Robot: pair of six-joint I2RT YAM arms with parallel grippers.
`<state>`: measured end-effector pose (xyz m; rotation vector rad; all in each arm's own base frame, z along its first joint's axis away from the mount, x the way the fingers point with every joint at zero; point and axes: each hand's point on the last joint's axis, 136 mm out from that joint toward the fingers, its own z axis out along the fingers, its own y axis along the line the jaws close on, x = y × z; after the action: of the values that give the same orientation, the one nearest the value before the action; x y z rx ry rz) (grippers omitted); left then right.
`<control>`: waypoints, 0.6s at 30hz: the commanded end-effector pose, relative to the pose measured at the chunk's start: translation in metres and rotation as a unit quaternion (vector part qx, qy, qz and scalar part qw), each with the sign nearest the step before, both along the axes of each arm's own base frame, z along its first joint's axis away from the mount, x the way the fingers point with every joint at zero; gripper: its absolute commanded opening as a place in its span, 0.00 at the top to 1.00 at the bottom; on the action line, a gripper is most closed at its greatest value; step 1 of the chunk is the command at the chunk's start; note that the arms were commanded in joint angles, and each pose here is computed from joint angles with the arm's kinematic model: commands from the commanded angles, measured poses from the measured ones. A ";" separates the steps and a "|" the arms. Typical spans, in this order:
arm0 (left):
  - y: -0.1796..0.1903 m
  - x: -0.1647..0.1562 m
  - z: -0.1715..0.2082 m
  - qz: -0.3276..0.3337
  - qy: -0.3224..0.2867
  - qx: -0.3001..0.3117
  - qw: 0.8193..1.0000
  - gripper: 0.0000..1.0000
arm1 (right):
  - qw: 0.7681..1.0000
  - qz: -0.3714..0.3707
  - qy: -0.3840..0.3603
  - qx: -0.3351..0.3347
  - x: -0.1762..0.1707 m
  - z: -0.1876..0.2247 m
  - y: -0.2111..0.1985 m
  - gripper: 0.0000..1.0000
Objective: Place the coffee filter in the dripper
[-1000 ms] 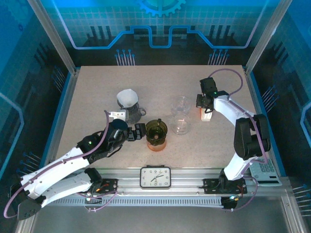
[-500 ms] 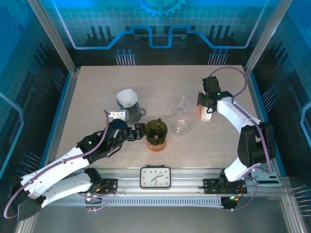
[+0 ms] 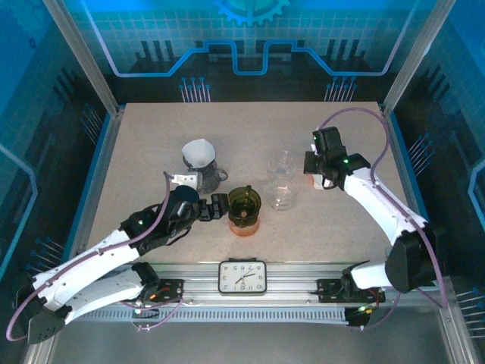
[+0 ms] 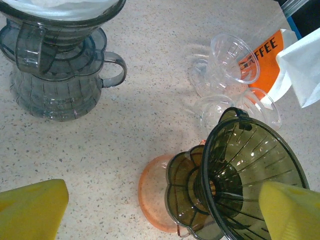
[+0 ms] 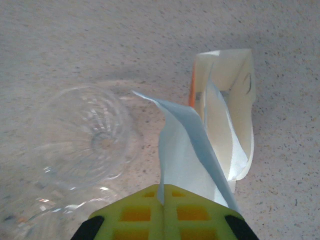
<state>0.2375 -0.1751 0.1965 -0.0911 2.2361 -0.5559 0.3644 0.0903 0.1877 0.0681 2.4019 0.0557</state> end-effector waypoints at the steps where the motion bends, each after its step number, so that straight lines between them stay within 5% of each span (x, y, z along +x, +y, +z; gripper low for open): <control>1: -0.006 0.003 0.021 -0.019 -0.019 -0.006 1.000 0.01 | 1.000 0.022 0.004 0.009 -0.024 0.009 0.009 1.00; 10: -0.005 -0.002 0.032 -0.041 -0.020 0.012 0.999 0.01 | 0.978 0.176 -0.027 0.112 -0.092 0.071 0.060 1.00; 18: -0.003 -0.003 0.031 -0.039 -0.017 0.015 0.999 0.01 | 0.940 0.308 0.037 0.140 -0.158 0.099 0.103 1.00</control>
<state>0.2355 -0.1797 0.2177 0.0039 2.2288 -0.5575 0.2401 0.1778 0.2900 -0.4057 2.2978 0.6082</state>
